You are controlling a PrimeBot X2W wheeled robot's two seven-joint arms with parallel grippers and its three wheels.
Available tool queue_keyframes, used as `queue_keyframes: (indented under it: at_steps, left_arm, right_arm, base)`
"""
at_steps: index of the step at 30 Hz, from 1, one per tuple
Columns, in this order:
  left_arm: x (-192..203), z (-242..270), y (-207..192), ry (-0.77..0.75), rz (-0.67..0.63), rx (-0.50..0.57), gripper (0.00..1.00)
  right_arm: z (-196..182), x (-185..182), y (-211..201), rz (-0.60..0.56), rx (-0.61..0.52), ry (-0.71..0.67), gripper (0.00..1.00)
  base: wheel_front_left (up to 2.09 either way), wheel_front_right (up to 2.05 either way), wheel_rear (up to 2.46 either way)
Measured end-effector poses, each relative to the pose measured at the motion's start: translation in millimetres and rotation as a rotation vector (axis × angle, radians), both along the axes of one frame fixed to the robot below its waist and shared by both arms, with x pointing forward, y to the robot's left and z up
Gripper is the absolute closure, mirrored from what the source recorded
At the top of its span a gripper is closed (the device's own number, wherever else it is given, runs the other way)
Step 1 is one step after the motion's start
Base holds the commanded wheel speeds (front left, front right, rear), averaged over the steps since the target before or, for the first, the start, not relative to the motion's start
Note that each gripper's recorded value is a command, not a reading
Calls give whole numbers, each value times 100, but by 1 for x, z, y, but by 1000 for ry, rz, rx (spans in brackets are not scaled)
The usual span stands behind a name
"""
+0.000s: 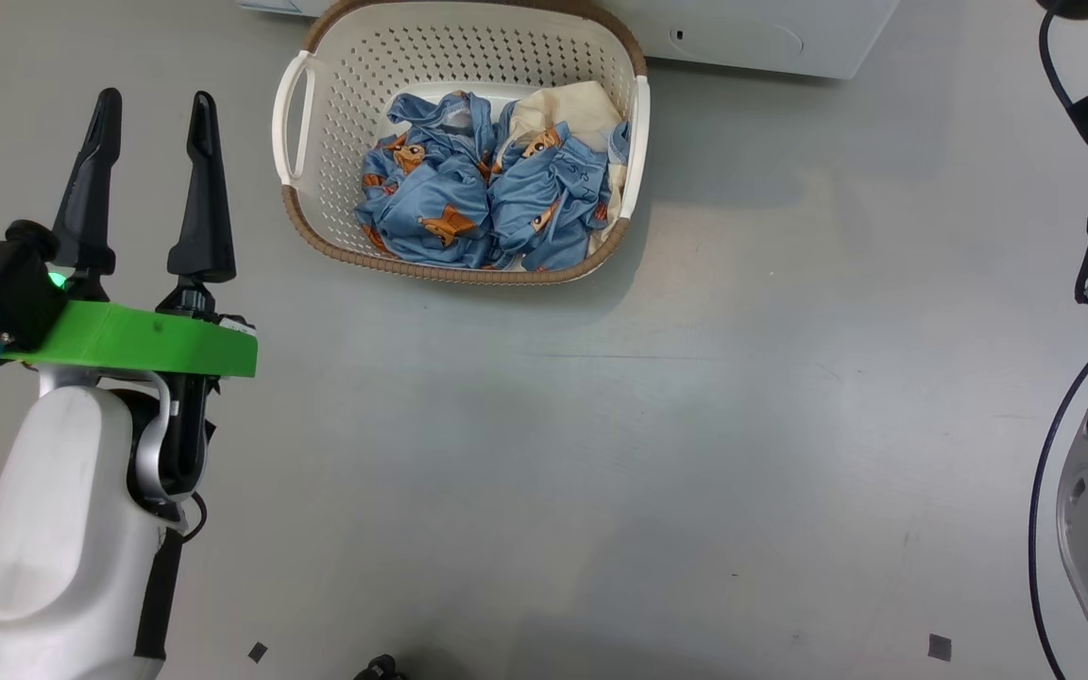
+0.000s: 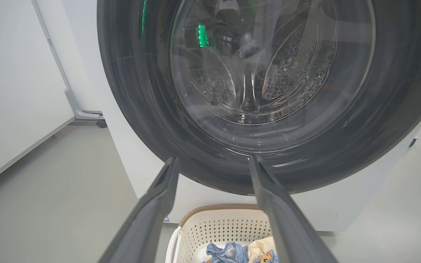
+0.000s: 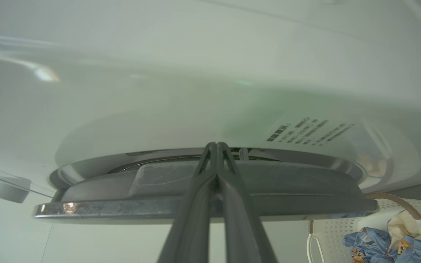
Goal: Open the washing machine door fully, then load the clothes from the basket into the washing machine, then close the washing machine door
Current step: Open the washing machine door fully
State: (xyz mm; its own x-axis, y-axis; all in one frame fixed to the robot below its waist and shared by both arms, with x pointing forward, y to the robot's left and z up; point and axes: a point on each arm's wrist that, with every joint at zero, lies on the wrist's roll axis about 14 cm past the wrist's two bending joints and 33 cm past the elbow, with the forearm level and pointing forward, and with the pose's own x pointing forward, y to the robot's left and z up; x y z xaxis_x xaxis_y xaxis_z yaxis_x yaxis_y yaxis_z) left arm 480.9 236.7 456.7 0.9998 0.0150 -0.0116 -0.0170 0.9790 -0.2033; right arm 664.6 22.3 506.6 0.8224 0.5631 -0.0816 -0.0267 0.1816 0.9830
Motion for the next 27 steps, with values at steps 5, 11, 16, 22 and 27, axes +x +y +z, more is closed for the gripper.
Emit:
queue_keyframes:
  at_steps: [5,11,16,22,27]
  left_arm:
    - [2,-4,2,7,12,-4,0]
    - [-1,-8,7,22,25,3,0]
    - [-3,-9,9,28,33,6,0]
    - [-3,-13,12,38,41,3,0]
    - [-5,-17,14,52,49,4,0]
  right_arm:
    - [-10,4,13,32,-10,14,100]
    - [-18,4,25,65,-18,35,100]
    - [-20,8,27,67,-17,47,100]
    - [-24,13,31,70,-26,52,100]
    - [-29,17,34,74,-24,66,100]
  base:
    - [0,0,0]
    - [0,0,0]
    - [0,0,0]
    - [0,0,0]
    - [0,0,0]
